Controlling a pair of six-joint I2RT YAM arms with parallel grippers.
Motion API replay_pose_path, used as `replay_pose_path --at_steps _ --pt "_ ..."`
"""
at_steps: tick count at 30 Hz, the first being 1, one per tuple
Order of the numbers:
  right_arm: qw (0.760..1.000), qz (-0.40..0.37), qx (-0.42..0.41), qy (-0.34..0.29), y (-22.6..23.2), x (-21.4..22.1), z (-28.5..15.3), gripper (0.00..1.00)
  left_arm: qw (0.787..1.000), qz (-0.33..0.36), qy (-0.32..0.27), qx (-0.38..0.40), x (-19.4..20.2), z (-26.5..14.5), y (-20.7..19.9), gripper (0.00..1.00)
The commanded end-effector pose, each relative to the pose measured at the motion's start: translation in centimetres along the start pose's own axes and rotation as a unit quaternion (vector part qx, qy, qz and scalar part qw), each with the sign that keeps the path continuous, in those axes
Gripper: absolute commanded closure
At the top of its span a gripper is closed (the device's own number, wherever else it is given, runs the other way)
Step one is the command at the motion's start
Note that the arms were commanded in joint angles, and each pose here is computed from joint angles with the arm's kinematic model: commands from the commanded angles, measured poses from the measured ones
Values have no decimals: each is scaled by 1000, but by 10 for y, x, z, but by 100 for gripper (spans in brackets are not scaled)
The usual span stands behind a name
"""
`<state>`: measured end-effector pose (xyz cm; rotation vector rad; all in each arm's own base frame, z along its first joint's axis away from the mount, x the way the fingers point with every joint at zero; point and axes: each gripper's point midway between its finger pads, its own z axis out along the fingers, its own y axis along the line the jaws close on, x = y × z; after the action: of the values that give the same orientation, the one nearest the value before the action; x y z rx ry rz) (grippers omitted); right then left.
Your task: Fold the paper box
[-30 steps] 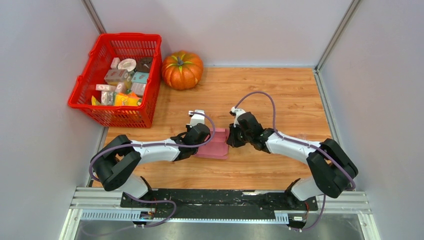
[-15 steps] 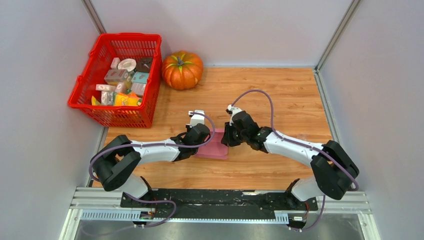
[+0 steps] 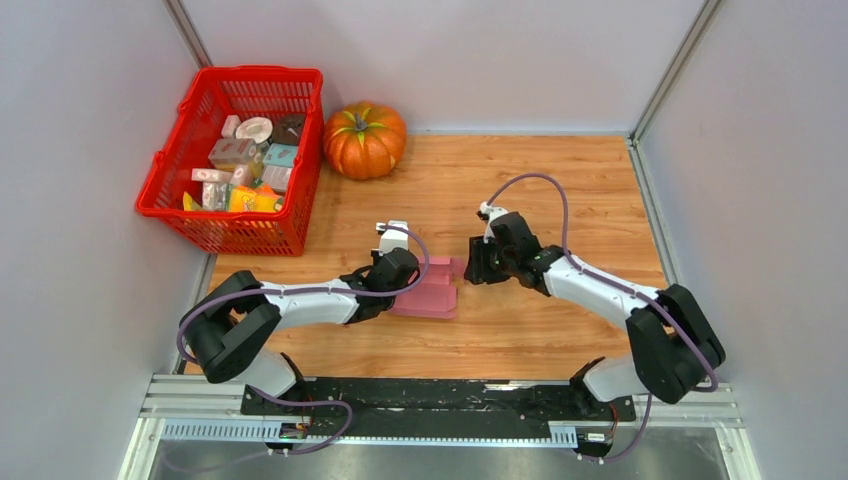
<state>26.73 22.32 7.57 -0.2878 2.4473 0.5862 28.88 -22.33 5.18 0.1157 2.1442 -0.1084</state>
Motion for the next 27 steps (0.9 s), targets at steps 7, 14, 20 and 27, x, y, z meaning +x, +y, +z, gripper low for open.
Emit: replay_pose_path --at_steps 7,14,20,27 --pt "998 -36 -50 -22 26 -22 14 56 1000 0 6 8 2 -6 1 100" --pt "996 -66 -47 -32 36 -9 9 43 1000 3 10 9 6 -6 2 100" --pt "997 -76 6 -32 20 -18 26 47 1000 6 18 12 10 -2 -1 100" --pt "997 -58 30 -45 14 -24 26 76 1000 8 12 11 5 -3 -1 100"
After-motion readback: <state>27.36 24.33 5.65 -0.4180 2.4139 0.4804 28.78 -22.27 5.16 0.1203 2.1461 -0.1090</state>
